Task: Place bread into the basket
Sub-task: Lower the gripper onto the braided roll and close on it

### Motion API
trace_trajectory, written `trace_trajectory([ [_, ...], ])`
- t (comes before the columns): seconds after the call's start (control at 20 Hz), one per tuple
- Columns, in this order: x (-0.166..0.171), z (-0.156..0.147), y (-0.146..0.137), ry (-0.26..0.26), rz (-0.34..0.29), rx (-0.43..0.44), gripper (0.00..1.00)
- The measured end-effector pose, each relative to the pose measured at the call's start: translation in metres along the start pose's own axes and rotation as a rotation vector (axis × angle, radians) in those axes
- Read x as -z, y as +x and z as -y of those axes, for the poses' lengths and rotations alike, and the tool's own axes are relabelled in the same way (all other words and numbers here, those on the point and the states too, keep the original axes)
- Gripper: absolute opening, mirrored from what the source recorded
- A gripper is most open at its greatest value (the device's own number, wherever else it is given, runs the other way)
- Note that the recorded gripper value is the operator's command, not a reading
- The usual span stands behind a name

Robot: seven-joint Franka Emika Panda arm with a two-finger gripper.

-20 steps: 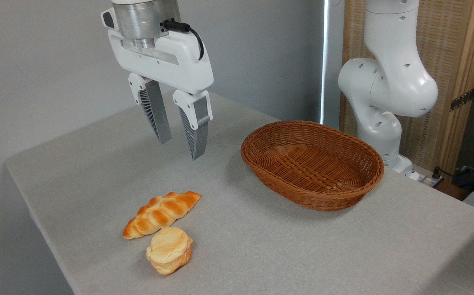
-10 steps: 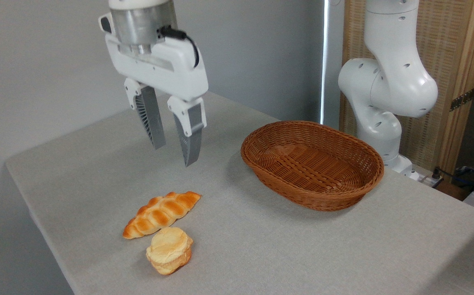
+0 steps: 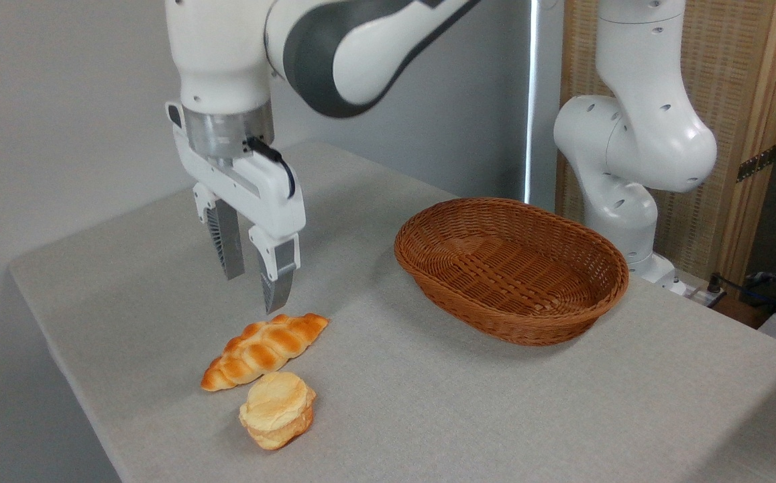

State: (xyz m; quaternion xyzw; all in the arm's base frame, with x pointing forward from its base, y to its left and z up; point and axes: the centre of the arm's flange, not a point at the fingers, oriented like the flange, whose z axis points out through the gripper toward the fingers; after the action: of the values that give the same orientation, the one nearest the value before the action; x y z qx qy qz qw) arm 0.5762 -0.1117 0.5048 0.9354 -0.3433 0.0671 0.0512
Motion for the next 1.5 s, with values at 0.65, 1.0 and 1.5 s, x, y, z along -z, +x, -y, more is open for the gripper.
trace_trajectory([
  [0.65,-0.088,-0.016,-0.005,-0.019,0.008,-0.002,1.00],
  [1.0,-0.091,-0.016,-0.003,0.053,0.042,-0.120,1.00],
  [1.5,-0.103,-0.021,-0.001,0.042,0.057,-0.156,0.39],
])
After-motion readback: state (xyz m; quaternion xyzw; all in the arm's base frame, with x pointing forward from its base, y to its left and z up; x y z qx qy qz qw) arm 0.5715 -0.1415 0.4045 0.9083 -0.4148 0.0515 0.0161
